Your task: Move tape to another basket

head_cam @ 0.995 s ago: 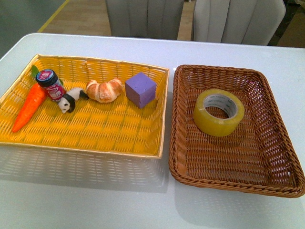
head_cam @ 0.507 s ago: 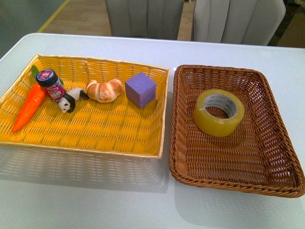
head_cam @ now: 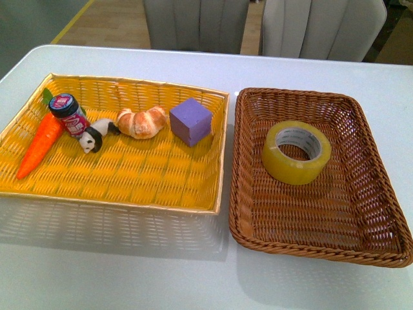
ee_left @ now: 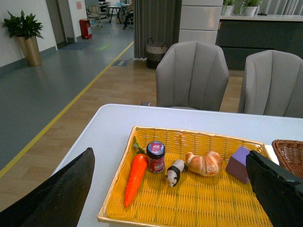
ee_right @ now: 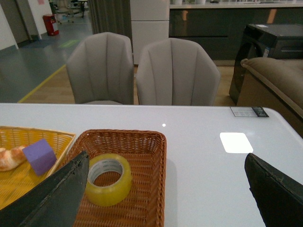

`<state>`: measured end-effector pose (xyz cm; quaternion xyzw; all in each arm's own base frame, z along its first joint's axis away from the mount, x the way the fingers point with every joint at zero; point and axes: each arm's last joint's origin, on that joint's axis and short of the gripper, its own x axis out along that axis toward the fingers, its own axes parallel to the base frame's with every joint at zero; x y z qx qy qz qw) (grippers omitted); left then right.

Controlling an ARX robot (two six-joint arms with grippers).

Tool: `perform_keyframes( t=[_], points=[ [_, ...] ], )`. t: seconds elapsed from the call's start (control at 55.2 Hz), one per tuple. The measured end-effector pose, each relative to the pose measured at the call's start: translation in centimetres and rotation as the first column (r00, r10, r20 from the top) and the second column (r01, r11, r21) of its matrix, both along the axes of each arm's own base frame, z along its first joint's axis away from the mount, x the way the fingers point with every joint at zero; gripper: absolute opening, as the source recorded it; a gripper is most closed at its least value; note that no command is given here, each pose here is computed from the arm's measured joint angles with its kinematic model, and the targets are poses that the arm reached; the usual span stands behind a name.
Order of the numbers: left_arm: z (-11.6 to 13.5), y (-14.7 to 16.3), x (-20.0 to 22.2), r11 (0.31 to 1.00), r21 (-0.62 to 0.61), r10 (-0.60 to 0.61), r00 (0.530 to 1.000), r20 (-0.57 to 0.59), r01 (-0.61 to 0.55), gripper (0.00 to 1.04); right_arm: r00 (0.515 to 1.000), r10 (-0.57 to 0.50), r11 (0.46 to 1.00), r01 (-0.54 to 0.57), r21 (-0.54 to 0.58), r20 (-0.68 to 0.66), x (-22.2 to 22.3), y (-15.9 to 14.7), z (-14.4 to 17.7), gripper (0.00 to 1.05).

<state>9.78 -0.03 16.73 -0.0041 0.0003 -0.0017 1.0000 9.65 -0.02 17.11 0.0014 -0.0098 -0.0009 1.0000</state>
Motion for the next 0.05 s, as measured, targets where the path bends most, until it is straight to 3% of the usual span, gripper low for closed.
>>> perform_keyframes(
  t=[0.054],
  points=[
    [0.00, 0.00, 0.00, 1.000, 0.000, 0.000, 1.000, 0.000, 0.000, 0.96, 1.000, 0.000, 1.000, 0.000, 0.000, 0.000, 0.00, 0.00, 0.00, 0.96]
  ],
)
